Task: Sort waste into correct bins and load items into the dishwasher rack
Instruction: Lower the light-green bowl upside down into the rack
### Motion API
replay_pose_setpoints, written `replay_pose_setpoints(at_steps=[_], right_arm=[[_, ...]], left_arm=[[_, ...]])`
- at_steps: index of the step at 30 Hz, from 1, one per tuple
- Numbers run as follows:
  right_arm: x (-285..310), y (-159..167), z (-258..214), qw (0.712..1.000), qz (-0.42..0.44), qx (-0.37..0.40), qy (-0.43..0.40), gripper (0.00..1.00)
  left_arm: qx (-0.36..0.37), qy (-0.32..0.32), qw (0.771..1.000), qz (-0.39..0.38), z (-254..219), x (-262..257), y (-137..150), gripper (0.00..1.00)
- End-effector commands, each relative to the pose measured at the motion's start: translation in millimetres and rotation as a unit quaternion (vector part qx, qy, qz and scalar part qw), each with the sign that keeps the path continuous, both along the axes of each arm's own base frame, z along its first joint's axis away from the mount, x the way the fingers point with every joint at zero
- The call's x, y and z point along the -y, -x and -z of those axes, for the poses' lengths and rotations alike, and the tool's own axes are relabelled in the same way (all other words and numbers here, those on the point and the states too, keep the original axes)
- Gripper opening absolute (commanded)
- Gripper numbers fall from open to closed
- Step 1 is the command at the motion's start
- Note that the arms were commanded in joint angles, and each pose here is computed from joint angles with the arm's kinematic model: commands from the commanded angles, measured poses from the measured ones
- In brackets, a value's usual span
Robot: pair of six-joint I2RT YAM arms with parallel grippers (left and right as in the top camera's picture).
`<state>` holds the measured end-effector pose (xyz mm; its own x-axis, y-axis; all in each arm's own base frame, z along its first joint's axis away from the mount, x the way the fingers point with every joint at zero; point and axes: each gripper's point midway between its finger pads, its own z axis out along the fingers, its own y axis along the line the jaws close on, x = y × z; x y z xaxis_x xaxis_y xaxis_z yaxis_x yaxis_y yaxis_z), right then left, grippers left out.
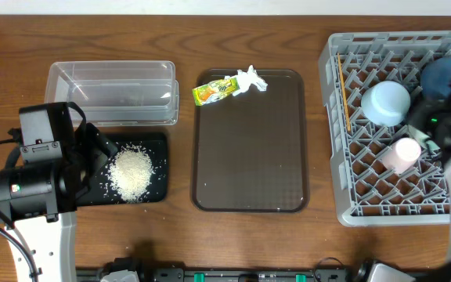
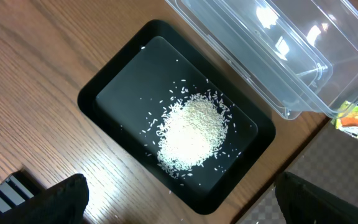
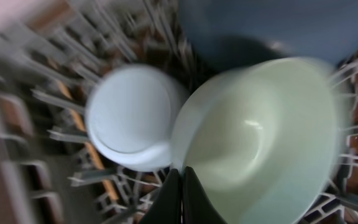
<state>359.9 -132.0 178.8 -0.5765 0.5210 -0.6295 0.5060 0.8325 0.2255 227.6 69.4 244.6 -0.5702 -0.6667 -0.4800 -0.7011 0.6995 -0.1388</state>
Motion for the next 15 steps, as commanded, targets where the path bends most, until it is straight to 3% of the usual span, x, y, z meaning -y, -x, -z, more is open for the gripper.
replay_pose_setpoints(at_steps=[1,15], right_arm=[[1,6,-38,0.996,-0.010,0.071,-0.054,0.01],[45,32,-43,0.958,-0.025,0.162,-0.234,0.01]], left_arm=[[0.005,-0.004,1.000,-0.006,-4,-2,0,0.97],[0.005,-0.004,1.000,-0.006,-4,-2,0,0.97]])
